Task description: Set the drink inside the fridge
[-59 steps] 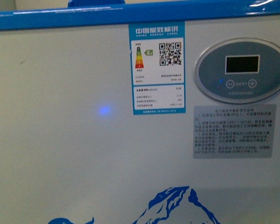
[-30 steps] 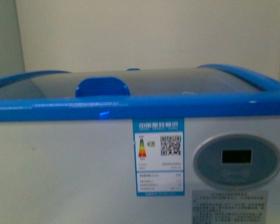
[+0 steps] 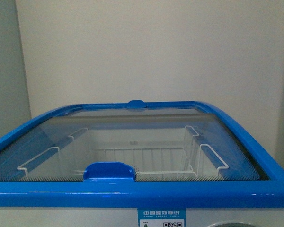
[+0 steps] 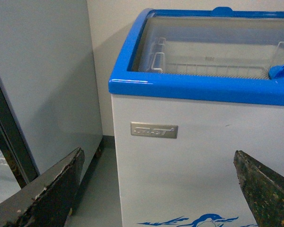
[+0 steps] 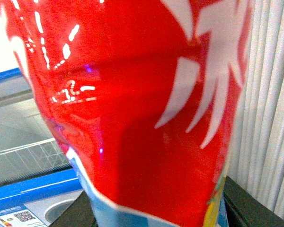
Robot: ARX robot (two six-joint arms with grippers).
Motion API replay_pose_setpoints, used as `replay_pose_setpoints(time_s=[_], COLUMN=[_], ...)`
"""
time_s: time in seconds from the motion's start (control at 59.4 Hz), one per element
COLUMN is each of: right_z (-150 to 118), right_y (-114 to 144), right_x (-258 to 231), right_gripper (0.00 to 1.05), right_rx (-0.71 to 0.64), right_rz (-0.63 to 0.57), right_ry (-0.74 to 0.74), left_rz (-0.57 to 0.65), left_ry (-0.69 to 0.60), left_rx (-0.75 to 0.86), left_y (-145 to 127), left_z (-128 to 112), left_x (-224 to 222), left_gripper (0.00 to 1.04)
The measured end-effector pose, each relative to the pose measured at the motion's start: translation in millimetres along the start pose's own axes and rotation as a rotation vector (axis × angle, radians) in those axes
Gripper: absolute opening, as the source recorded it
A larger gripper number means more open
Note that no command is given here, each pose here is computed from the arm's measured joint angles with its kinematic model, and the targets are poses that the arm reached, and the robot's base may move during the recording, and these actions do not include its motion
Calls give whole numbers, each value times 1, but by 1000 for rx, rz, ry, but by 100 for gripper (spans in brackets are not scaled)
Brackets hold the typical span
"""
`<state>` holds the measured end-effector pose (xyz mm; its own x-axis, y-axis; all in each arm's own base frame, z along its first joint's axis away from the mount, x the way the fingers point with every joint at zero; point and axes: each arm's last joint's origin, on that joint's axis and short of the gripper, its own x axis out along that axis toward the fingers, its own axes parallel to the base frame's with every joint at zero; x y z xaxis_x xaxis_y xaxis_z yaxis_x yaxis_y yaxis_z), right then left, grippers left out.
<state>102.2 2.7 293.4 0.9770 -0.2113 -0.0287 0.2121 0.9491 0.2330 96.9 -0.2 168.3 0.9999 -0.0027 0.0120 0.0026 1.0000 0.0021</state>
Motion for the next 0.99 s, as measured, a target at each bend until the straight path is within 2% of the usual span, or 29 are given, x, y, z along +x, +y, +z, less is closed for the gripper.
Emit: replay_pose_setpoints(time_s=[0.337,0.387,0.455,0.539,0.623,0.724,0.859,0.993], right_z=[0,0,0,0,0,0,0,0], right_y=[0,0,0,0,0,0,0,0], right_x=[0,0,0,0,0,0,0,0], right_gripper=[41,41,41,41,41,41,41,41], right_rx=[2,2,2,2,2,2,2,2], right_rz=[0,0,0,4,-1,3,1,2], right_ry=[0,0,0,1,0,1,0,0], left_rz=[0,-72,-189,-272,-352,-487,-647,-821], left_ry=[0,66,182,176,124,74,35,19], left_rx=[0,-59,-218,-242,-165,5,199,406], left_y=[0,0,-1,-3,-8,-27,-55,-89], left_z=[0,-1,1,21,50,84,107,119], left_x=[0,1,10,32,57,91,114,131], left_gripper=[97,97,97,97,97,97,97,97])
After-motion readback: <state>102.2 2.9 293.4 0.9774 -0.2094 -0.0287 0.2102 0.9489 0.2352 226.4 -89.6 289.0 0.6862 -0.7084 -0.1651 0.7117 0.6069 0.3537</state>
